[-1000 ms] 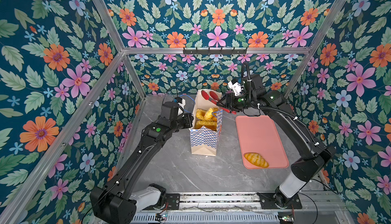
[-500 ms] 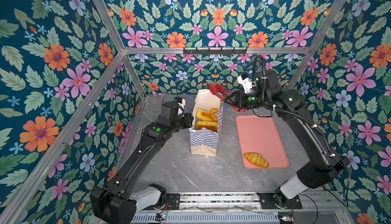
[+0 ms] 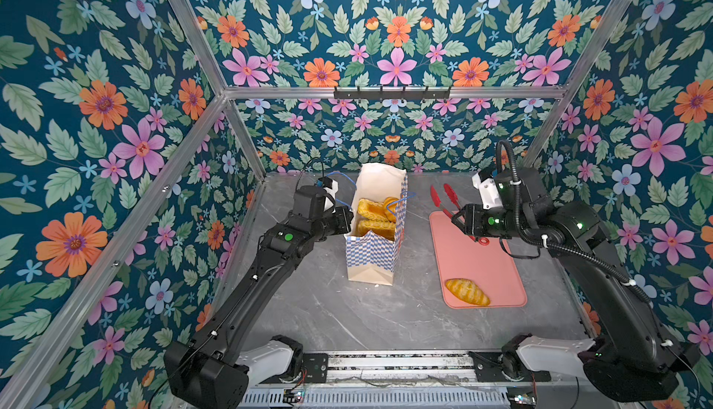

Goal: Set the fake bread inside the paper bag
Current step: 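Move the open tongs back over the pink tray toward the crinkled bread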

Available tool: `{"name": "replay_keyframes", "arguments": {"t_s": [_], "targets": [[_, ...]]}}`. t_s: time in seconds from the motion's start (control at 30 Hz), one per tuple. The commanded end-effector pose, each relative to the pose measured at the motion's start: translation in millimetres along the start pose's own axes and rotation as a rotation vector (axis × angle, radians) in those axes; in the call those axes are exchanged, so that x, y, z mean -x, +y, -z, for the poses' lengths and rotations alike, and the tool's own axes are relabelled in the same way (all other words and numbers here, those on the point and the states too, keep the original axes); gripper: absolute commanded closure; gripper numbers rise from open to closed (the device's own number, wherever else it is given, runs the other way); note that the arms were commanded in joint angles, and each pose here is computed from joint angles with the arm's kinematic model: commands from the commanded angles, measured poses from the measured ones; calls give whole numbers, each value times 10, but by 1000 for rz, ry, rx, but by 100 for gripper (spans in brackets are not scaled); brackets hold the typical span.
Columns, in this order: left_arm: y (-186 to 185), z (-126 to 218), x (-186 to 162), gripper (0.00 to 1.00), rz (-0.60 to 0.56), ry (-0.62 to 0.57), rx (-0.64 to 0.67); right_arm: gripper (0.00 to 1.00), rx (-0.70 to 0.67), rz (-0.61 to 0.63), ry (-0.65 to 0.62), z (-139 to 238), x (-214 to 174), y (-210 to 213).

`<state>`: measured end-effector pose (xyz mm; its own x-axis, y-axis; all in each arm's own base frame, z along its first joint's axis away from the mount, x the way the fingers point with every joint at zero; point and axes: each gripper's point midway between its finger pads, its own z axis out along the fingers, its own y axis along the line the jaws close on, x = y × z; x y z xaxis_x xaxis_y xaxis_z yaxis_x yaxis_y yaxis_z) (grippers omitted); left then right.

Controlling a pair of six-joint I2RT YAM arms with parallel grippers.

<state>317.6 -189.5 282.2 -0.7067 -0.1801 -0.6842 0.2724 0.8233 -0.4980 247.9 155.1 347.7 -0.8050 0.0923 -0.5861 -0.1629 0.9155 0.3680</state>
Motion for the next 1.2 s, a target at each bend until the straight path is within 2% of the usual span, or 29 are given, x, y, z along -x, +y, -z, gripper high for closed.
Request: {"name": "replay_keyframes", "arguments": {"t_s": [0.0,0.3,0.53,0.73,0.9,1.17], "targets": [[-42,17,51,92,-15,-21,-16,56,-110,-26,31,-11,-206,-278],[-48,23,47,91,-22,-24,-21,58,-190,-111,218,-161,-919,-615],[-56,6,44,91,-33,-22,-28,62,-140,-180,403,-263,-1508,-609],[-48,-21,25,91,-33,-19,-32,63,-156,-167,512,-270,-1921,-601],[-52,-11,27,91,-32,-22,-34,66,-168,-165,566,-306,-2128,-620],[-37,15,9,91,-28,-25,-29,66,-176,-164,580,-479,-2235,-676]]}}
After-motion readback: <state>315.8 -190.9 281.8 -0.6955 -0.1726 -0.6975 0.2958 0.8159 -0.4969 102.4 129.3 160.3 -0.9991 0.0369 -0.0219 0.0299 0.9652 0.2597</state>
